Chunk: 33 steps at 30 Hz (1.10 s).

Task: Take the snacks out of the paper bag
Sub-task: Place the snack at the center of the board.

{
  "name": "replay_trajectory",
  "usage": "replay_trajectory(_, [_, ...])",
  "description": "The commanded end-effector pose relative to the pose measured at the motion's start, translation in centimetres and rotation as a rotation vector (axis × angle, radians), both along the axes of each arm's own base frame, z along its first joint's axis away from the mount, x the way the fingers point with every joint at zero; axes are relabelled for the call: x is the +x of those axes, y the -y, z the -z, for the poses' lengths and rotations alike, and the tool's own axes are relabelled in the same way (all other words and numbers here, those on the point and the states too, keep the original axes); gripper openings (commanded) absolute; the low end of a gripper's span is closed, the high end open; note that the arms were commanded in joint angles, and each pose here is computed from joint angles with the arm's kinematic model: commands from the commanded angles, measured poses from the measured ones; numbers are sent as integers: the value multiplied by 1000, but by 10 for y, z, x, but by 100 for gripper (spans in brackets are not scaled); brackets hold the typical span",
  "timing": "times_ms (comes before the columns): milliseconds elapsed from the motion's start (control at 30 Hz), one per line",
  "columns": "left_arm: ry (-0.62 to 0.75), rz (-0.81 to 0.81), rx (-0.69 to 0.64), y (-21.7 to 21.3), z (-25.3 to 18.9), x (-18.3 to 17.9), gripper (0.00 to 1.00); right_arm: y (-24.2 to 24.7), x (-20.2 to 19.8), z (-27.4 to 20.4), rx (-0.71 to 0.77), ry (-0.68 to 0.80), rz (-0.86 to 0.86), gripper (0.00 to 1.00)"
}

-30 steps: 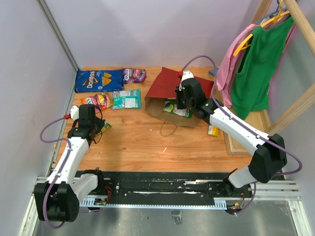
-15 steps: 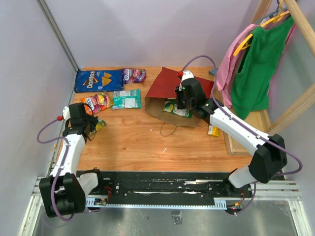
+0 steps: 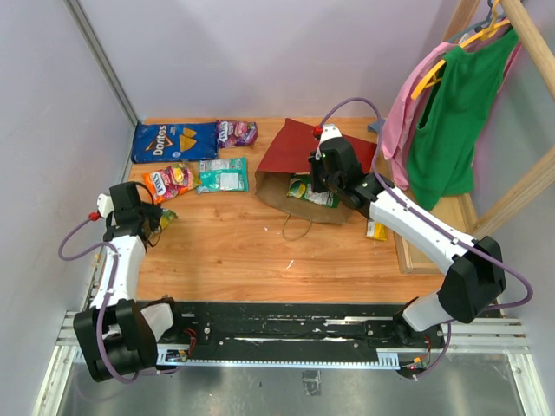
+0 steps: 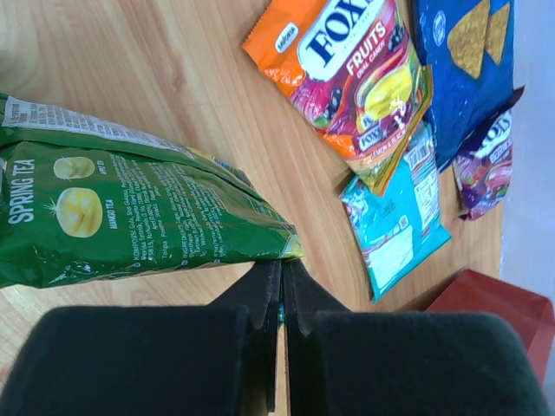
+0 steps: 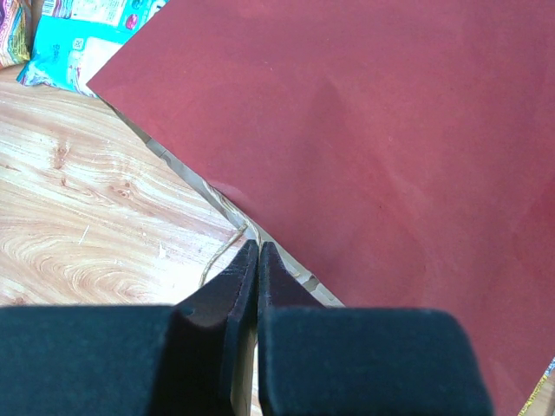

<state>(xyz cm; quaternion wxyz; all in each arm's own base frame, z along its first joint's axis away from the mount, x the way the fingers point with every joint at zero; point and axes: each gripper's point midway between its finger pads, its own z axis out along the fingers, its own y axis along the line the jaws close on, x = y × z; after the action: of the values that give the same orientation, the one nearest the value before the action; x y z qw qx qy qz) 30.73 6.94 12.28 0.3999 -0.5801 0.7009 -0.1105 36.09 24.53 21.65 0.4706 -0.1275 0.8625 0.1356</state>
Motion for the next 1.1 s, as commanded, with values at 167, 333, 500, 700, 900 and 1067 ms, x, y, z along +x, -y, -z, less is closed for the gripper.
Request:
replay_trajectory(167, [69, -97, -94, -26, 5, 14, 3, 10, 0, 0, -19, 10, 12, 1])
replay_trajectory(333, [53, -100, -161, -31, 15, 27, 1, 11, 0, -1, -23, 13, 13, 1])
replay_trajectory(500, [84, -86, -291, -23, 20, 38, 1, 11, 0, 1, -25, 9, 13, 1])
replay_trajectory(700, [155, -149, -344, -14, 2, 21, 1, 9, 1, 1, -20, 7, 11, 1])
replay_trajectory(900, [366, -227, -464, 10, -38, -12, 0, 0, 0, 5, 13, -15, -8, 1])
replay_trajectory(1067, [390, -240, -544, 22, -46, -18, 1, -8, 0, 3, 46, -30, -25, 1])
